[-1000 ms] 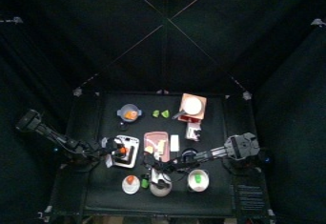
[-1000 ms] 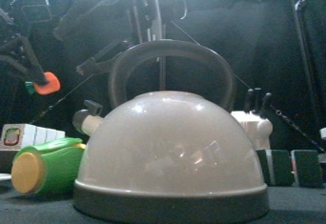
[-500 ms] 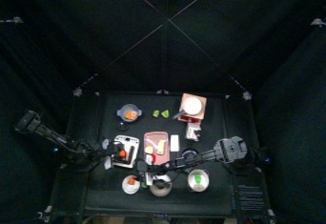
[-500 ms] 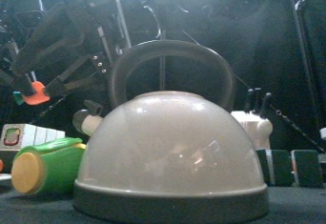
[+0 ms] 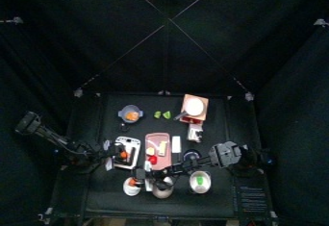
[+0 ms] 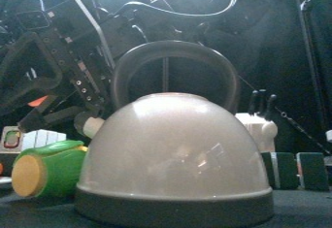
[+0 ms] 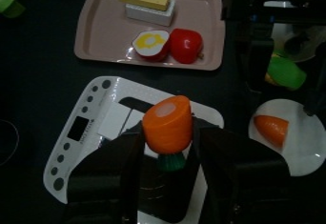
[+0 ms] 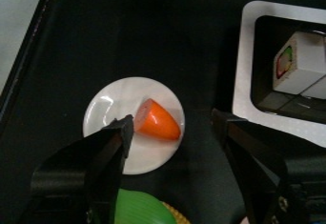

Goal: Grab carrot bottom

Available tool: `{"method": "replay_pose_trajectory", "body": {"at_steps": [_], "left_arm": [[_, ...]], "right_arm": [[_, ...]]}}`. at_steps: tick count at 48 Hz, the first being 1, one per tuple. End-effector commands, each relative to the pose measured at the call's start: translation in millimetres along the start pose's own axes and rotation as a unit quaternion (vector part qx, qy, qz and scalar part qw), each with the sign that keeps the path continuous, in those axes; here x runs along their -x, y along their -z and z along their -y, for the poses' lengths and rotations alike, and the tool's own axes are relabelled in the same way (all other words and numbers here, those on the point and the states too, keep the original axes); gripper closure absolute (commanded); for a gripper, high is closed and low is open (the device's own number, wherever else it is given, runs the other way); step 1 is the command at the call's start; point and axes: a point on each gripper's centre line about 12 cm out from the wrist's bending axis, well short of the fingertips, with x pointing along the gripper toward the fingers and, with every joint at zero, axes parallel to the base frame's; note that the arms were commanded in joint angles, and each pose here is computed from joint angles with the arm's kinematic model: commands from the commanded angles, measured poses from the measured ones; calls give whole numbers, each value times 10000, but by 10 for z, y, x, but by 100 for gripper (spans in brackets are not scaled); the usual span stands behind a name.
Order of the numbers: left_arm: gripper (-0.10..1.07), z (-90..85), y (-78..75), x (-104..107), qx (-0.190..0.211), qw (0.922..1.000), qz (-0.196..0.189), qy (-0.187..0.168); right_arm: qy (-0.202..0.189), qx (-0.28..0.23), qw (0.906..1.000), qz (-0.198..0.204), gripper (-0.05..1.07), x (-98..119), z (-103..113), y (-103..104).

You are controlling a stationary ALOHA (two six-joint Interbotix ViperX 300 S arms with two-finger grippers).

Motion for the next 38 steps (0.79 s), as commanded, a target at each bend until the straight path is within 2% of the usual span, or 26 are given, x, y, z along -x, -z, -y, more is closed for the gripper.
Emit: {"method": "replay_pose_trajectory", "body": {"at_steps": [1,38], "left_arm": [[36,4,-66,10,40,10000,86,3],[36,-44,-71,-9,135,9998,88,-67]], "right_arm": [[-75,40,9996,252,6,60,-71,-216],[-81,82,9996,261,6,-164,-91,-176]]}}
